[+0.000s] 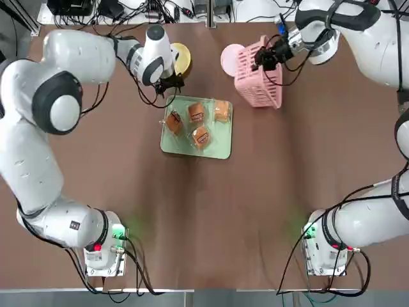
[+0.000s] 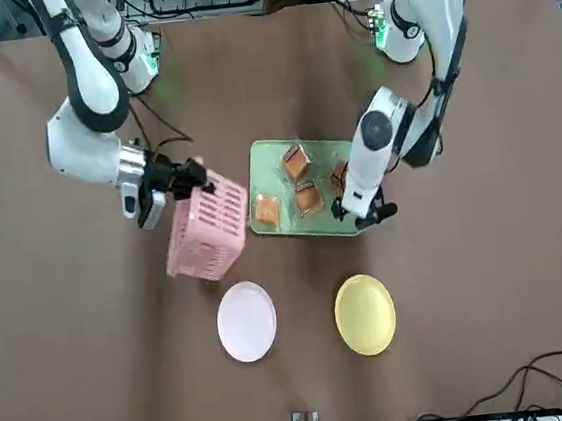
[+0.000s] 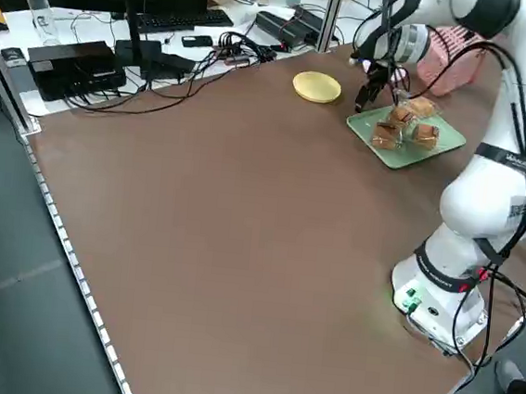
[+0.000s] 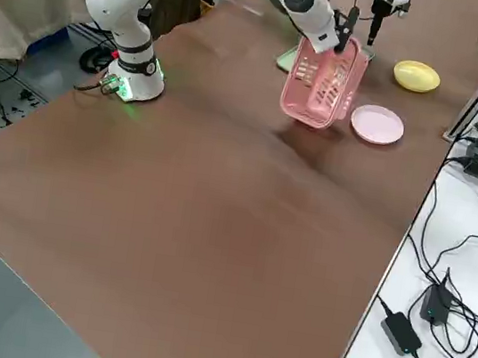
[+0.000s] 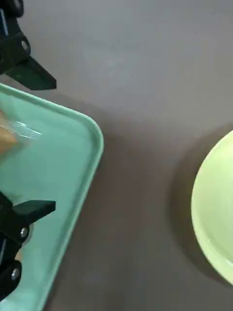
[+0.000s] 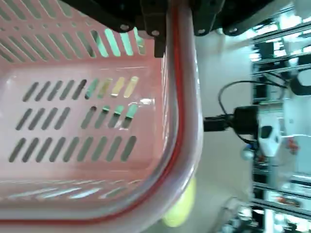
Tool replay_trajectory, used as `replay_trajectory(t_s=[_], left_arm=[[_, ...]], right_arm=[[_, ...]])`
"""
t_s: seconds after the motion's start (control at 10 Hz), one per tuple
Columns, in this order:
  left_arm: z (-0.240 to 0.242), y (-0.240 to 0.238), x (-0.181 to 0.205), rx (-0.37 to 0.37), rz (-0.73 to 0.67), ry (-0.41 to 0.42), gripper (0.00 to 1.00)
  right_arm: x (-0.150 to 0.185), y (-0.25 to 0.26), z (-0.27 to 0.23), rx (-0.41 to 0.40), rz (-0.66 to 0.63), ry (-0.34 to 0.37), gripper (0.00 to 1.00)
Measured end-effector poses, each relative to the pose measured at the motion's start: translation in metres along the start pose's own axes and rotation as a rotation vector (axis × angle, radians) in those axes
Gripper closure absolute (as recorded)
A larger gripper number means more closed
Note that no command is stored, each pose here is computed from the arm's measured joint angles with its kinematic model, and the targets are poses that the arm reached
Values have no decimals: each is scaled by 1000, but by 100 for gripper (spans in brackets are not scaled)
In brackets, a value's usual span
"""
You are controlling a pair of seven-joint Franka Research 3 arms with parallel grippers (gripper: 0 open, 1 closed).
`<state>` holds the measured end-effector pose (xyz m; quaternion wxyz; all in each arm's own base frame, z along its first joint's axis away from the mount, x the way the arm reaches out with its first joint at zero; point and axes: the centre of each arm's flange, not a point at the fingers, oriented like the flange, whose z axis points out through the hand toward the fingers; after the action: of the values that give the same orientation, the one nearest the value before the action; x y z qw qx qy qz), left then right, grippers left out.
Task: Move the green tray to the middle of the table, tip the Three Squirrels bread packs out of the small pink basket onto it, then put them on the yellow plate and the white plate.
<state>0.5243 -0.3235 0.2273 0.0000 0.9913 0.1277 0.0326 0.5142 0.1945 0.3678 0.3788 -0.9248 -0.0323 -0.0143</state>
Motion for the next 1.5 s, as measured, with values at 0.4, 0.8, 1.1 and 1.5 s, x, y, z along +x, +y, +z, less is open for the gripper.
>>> replay_trajectory(t_s=[0.4,0.8,1.1,1.5], left_arm=[[26,13,-34,54,51,-36,0],[44,8,-86,112,119,-81,0],[40,-2,-93,176,125,-103,0],[-41,-24,-38,190,95,-30,0]], right_arm=[[-12,-1,-26,-341,98,-102,93],[-28,57,-37,-535,147,-182,93],[-44,98,-41,-616,168,-231,93],[-57,139,-43,-674,193,-190,93]])
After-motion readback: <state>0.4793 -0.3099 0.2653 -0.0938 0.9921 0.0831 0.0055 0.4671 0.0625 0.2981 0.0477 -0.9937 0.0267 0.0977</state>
